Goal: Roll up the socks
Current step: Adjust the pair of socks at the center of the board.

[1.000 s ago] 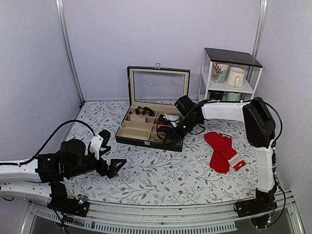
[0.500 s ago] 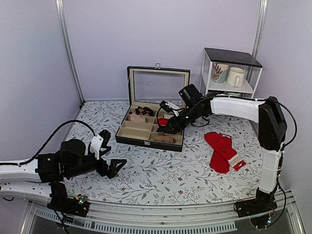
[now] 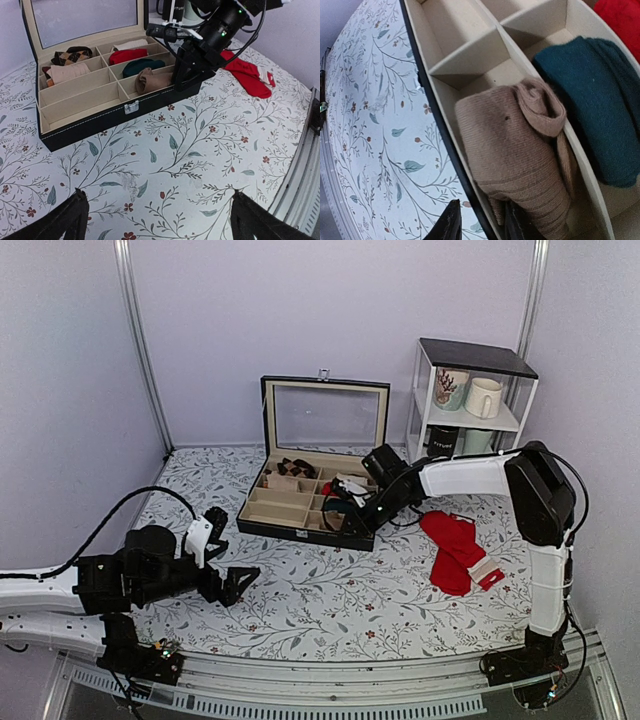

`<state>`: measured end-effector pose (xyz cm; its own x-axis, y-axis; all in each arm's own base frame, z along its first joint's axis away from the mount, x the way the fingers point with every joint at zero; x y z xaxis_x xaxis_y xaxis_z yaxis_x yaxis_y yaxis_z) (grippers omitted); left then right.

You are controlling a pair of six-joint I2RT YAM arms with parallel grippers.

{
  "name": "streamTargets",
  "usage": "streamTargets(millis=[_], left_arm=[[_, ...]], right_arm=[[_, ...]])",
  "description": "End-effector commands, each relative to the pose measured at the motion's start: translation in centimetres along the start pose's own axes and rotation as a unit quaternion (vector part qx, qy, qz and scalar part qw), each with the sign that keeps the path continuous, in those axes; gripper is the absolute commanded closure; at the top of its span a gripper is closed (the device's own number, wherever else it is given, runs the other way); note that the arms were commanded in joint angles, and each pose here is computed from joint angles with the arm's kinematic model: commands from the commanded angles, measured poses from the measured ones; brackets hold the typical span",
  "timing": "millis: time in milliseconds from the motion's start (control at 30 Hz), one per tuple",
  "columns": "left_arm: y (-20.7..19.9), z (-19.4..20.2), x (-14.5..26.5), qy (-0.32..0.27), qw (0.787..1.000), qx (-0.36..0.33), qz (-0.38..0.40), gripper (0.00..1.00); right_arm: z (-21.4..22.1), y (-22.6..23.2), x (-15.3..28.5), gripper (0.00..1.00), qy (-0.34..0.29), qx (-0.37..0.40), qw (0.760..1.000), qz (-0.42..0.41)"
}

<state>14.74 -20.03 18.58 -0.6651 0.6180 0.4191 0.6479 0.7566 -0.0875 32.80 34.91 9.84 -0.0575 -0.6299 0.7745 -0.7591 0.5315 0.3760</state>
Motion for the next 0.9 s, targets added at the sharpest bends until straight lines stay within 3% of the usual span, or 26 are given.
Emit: streamTargets(millis=[0,200,567,733,867], left_arm=[[0.3,-0.1,-0.1,-0.003,1.000,0.003,-0.004,0.01],[0.2,-0.2,-0.2,-0.002,1.000,0.003,-0.001,0.01],[0.2,-0.3,0.0,-0.006,1.000,0.005,0.001,0.01],[0.2,-0.3,-0.1,-0.005,1.000,0.004,0.001,0.01],[0.1,-0.3,-0.1,-0.005,1.000,0.003,0.002,0.00]], right_arm=[[3.4,-2.0,-1.7,0.68,0.039,-0.044,0.997,0.055],[4.8,-3.7,-2.4,0.69,0.049,-0.095,0.991,0.082],[-1.8,2.0,4.8,0.58,-0.070,-0.022,0.997,-0.014],[-3.1,2.8,6.3,0.56,-0.083,-0.019,0.996,-0.019],[-3.5,1.3,4.9,0.51,-0.075,-0.039,0.996,0.011]])
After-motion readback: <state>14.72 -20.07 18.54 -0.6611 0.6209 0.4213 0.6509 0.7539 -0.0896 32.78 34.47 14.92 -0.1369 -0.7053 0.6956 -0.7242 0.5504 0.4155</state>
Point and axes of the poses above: each gripper's point midway between its finger pads, its own x axis back along the fingers, its own y axis along the line the jaws close on, z = x × y, the point moved 5 cm from there along x, back along the fingers, and after that the axes turned 1 degree about -x, right-handed, at the moved point
